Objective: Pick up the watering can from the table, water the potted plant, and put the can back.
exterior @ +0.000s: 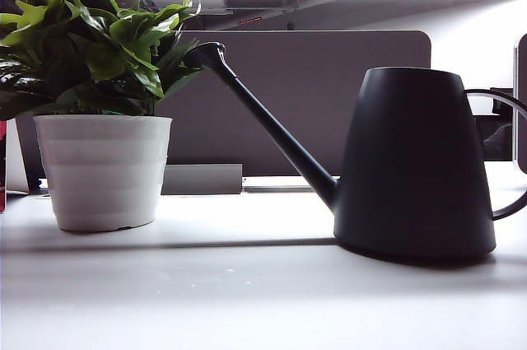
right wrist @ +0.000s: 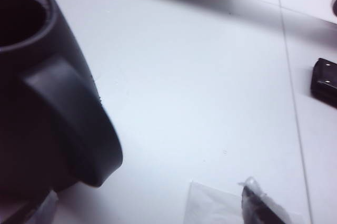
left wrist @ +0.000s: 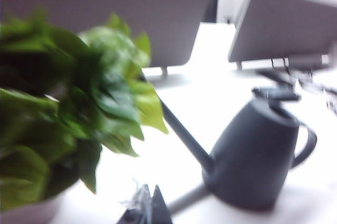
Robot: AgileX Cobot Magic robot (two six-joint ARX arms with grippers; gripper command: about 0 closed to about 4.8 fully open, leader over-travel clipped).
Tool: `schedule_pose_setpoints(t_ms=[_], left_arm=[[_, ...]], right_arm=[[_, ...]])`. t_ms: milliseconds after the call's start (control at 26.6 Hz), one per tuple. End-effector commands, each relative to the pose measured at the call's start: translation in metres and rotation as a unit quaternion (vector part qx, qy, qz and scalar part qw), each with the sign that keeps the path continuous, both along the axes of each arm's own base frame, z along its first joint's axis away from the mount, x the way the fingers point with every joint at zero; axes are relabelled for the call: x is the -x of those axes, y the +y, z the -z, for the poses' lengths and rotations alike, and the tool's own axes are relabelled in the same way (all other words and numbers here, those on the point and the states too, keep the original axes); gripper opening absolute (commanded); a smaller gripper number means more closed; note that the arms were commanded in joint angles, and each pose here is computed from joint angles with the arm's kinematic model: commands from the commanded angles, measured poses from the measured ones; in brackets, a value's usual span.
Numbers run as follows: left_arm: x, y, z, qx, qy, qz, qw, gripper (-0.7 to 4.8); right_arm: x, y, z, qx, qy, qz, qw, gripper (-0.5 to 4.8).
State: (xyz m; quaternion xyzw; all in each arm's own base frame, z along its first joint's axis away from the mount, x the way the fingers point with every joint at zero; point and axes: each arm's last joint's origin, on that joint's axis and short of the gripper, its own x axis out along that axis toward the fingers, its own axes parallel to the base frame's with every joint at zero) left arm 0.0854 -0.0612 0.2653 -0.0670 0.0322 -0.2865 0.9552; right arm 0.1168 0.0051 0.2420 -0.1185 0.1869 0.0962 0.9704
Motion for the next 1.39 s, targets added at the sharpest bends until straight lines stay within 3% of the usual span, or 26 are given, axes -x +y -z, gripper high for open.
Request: schedule_pose_setpoints(t_ms=[38, 188, 338, 602, 715, 1053, 1354, 1391], left_arm=[[-0.003, -0.011, -0.003, -0.003, -0.011, 0.017, 1.000, -0.06], [-0.008, -0.025, -0.009, -0.012, -0.003, 0.033, 0.999, -0.06], [-0.014, -0.039, -0.021, -0.038, -0.003, 0.037, 0.999, -0.06], [-0.027, -0.056, -0.033, -0.056, 0.005, 0.043, 0.998, -0.06], [-0.028, -0.057, -0.033, -0.057, 0.006, 0.043, 0.997, -0.06], [-0.028, -0.057, -0.034, -0.056, 0.005, 0.051, 0.997, -0.06], [-0.028, -0.057, -0.033, -0.056, 0.006, 0.051, 0.997, -0.06], [-0.027, -0.057, -0.033, -0.056, 0.006, 0.051, 0.997, -0.06]], right_arm=[[-0.014, 0.001, -0.004, 0.000, -0.014, -0.004, 1.000, 4.79], [-0.022, 0.010, 0.001, 0.002, 0.005, -0.034, 0.999, 4.79], [-0.027, 0.023, 0.006, 0.035, 0.020, -0.029, 0.999, 4.79], [-0.047, 0.044, 0.010, 0.096, -0.018, 0.051, 0.994, 4.79], [-0.059, 0.048, 0.013, 0.109, -0.029, 0.083, 0.990, 4.79], [-0.085, 0.057, 0.043, 0.141, 0.027, 0.083, 0.986, 4.79], [-0.106, 0.064, 0.047, 0.117, -0.026, 0.092, 0.989, 4.79], [-0.107, 0.065, 0.047, 0.115, -0.030, 0.093, 0.989, 4.44]])
